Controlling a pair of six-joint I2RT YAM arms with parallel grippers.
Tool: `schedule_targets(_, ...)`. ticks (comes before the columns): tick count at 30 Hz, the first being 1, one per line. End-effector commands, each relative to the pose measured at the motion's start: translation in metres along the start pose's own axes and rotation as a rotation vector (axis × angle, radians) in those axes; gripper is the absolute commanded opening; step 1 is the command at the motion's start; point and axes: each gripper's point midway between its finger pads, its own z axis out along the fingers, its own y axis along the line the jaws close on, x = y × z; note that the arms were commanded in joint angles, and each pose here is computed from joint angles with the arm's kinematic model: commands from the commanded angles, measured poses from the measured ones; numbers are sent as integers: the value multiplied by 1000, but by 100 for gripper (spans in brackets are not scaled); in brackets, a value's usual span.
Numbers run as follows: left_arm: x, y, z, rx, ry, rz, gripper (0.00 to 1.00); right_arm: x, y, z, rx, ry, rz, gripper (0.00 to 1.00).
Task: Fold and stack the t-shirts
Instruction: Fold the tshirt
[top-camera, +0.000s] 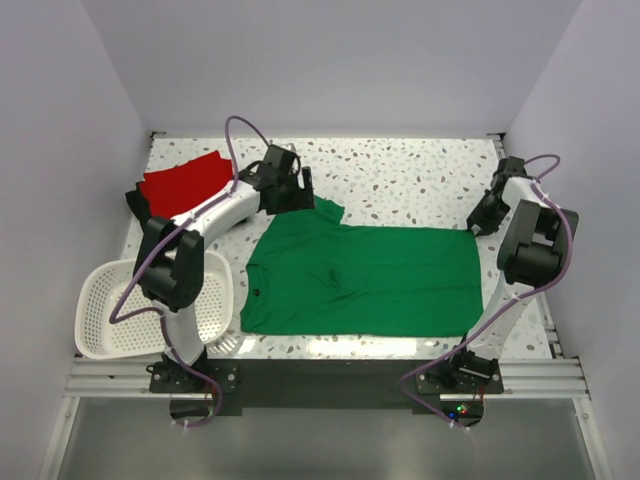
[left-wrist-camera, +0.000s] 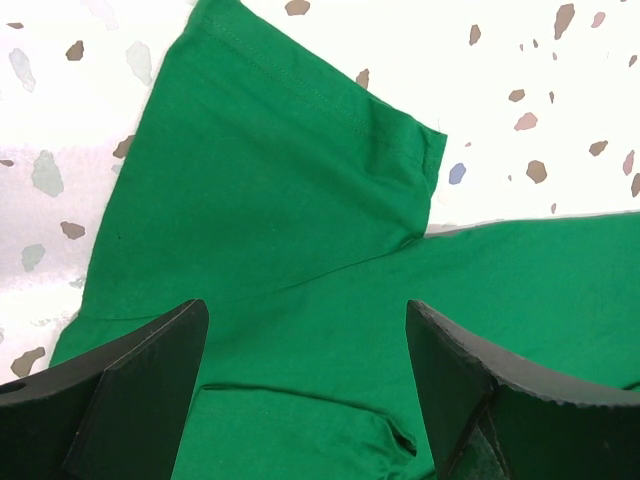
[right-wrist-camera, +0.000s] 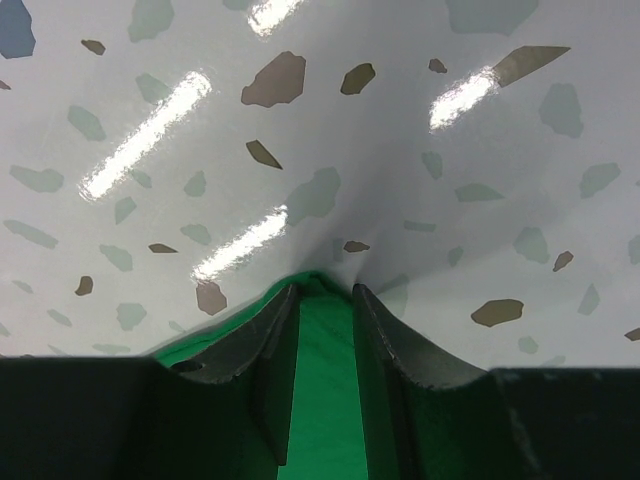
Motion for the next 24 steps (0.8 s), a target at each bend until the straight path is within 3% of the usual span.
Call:
schedule_targets(1,-19,-7,-5,35,-56,13,85,-5,-2,15,12,-9,-15,31)
schedule_targets(6,-19,-6,-3,33,-60,15,85,-2,-4,21,18,5,-28,23)
schedule_targets(10,-31,-6,6,18,-85,54,84,0,-4,21,18,10,-33,11)
schedule_targets(14,-41,5,35,-43,-78,94,83,2,-5,19,21,19,-39,4)
schedule_targets(24,-90,24,87,-160,-176,171,74,12,-10,13,28,36,-38,0)
